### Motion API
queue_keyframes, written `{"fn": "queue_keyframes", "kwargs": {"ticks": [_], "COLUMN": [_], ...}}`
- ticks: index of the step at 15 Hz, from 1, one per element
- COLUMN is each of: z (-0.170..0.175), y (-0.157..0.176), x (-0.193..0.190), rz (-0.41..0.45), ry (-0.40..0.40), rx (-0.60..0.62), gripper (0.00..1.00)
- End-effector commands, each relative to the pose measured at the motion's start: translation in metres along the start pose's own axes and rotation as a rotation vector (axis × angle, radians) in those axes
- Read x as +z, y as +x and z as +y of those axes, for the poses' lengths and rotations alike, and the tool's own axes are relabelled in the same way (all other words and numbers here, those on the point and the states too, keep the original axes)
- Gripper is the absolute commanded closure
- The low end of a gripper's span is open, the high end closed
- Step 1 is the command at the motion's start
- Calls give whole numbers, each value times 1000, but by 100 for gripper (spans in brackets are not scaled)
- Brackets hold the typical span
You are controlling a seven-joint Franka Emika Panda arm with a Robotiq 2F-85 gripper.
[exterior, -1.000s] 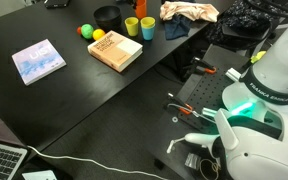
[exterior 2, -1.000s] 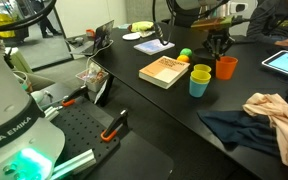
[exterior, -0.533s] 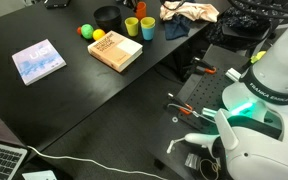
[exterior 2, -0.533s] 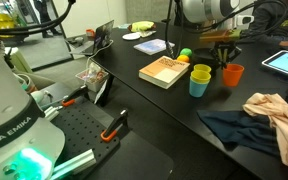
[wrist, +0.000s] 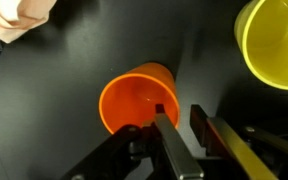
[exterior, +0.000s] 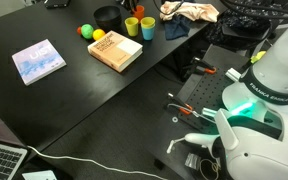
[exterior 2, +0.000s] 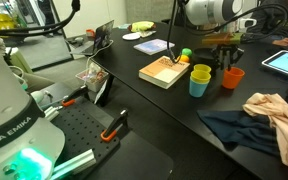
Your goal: Remove the yellow, orange and yellow cups and put them on the table
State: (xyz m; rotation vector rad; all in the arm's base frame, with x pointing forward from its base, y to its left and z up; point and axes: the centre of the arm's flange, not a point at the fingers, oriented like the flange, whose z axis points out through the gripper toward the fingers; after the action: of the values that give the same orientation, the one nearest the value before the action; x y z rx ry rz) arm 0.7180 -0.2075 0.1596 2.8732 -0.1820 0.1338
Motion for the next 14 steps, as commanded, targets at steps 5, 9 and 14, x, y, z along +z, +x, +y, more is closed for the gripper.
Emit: {"fn": "queue_keyframes", "kwargs": {"ticks": [5,9,14], "z": [7,-10,-44], "y": [0,-33,-82], "x": [-68,-117,-140], "rz": [-154,-192,-178], "ry": [-26,-1,9], "rx": [41,102,185], "gripper": [7,0,0]}}
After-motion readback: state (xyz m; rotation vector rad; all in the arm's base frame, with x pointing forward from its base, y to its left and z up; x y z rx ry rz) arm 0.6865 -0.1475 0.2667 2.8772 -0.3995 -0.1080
